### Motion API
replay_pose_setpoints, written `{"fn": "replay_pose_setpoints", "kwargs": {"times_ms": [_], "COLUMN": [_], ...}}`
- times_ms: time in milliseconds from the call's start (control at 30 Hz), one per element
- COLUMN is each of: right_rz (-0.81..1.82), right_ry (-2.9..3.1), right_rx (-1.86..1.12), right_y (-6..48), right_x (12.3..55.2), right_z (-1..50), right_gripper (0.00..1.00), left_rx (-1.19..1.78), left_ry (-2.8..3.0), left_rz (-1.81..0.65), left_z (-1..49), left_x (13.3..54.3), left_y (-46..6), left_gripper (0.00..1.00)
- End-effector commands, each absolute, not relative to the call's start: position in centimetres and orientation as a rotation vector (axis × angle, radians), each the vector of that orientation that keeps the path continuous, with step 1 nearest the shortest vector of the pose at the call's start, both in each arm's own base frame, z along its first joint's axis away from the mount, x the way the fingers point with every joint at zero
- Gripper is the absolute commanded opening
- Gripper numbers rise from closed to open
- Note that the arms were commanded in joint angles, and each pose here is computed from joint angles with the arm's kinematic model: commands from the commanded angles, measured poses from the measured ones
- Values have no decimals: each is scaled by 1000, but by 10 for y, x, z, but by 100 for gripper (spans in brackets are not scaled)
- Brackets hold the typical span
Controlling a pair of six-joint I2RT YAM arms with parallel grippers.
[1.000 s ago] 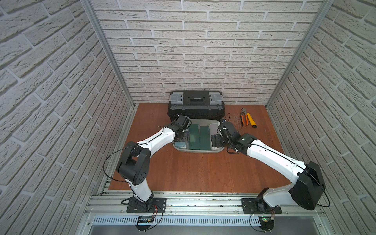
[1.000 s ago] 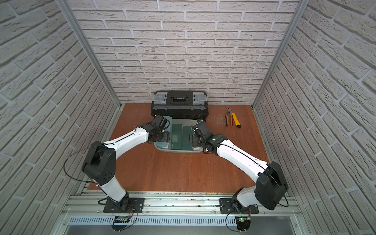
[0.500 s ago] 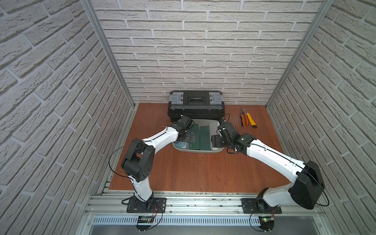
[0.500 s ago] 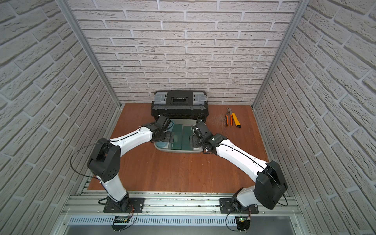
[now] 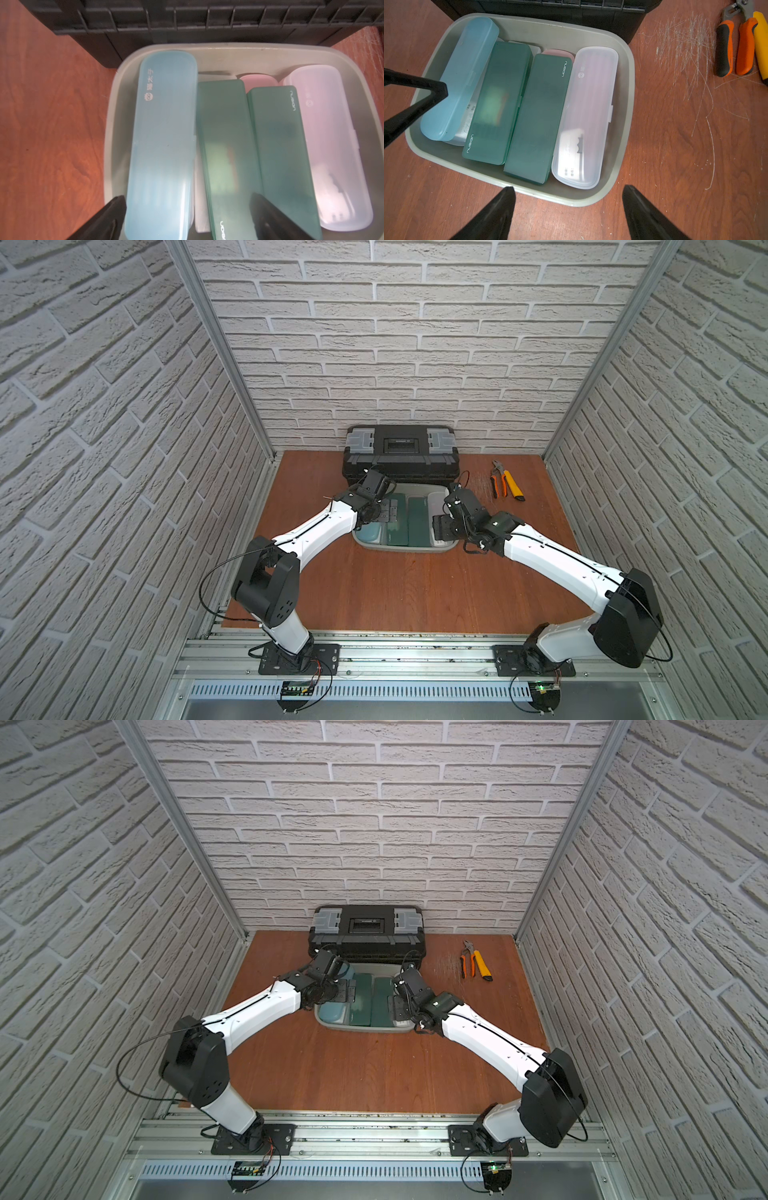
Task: Put the pencil case into the storage box
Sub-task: Place the pencil case at the storage box.
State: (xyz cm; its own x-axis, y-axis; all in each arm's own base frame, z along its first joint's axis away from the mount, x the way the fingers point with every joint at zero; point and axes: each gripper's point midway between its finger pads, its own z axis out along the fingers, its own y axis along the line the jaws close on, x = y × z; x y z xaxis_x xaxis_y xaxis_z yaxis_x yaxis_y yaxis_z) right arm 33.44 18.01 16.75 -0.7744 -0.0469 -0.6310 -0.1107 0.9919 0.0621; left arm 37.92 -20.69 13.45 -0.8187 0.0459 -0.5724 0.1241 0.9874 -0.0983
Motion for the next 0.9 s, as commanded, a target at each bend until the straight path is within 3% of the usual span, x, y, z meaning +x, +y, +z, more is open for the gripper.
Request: {"fn": "replay_pose_setpoints", "kwargs": {"times_ms": [0,567,767,867], "right_rz": [114,106,110,54], "right_ry": [2407,2407,2389,2361], "right_rx": [-100,-95,-96,-73], "right_y": [174,165,164,154], "right_x": [338,330,329,331], "right_z": [186,184,190,196], "right_gripper": [85,82,83,90], "left_rx": [92,76,84,131], "left_ry": [2551,2594,2528,2454], "left_rz": [-230,-346,-279,-208], "left_z": [117,88,118,148], "left_x": [378,372,374,377], "left_y": [-218,-271,-256,-241], "left_gripper": [98,98,98,98]}}
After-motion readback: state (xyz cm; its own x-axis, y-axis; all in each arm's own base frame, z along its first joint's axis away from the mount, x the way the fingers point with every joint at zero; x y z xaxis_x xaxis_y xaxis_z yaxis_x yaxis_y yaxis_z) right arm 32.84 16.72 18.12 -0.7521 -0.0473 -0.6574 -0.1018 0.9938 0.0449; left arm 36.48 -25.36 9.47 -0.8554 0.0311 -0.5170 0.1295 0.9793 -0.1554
